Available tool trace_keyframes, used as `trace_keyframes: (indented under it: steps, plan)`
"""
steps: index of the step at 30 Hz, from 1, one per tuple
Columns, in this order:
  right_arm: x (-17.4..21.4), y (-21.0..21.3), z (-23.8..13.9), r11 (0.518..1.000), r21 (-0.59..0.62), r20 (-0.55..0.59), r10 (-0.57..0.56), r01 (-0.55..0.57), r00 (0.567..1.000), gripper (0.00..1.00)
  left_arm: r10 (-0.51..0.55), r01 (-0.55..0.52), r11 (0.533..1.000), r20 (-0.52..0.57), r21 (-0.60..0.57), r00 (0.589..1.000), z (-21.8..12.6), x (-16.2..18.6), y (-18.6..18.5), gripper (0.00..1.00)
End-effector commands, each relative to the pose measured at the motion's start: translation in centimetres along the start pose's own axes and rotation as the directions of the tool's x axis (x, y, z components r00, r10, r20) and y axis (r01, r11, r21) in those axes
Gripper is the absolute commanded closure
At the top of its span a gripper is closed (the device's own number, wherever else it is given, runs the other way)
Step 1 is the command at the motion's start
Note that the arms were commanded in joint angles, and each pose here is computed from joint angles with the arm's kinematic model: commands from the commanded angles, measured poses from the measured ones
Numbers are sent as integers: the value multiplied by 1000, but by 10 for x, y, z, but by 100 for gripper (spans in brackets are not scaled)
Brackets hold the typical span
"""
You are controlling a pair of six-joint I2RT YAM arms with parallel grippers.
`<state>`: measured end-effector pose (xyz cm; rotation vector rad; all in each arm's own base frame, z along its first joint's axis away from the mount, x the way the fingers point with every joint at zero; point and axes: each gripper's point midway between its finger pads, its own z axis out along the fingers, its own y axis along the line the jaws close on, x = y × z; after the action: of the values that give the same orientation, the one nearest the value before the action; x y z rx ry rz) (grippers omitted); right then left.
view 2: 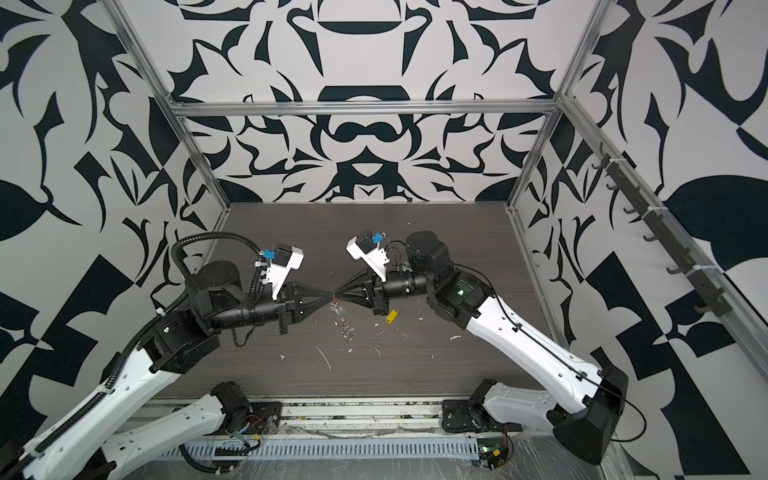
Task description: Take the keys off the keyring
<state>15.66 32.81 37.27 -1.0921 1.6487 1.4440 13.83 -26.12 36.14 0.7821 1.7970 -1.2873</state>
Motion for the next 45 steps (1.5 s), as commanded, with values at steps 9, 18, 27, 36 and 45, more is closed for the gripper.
trace_keyframes:
  steps: [9,18,27,36,45]
  plan:
    - [-41,-24,-33,969,247,325,-68,-15,943,69,-46,62,996,242,-58,969,-10,-33,12,100]
    - [-45,-27,-26,985,149,413,22,-92,911,69,-43,55,998,333,-28,942,-18,-43,8,100]
    - [-58,-11,-20,993,-35,483,115,-111,868,63,-14,30,999,398,-33,917,-23,-47,11,100]
    - [-56,4,-2,990,-102,422,134,-100,897,64,18,1,999,442,-42,897,-24,-54,11,100]
    - [-59,11,-2,990,-115,425,122,-80,897,71,32,-10,999,442,-51,896,-22,-56,13,100]
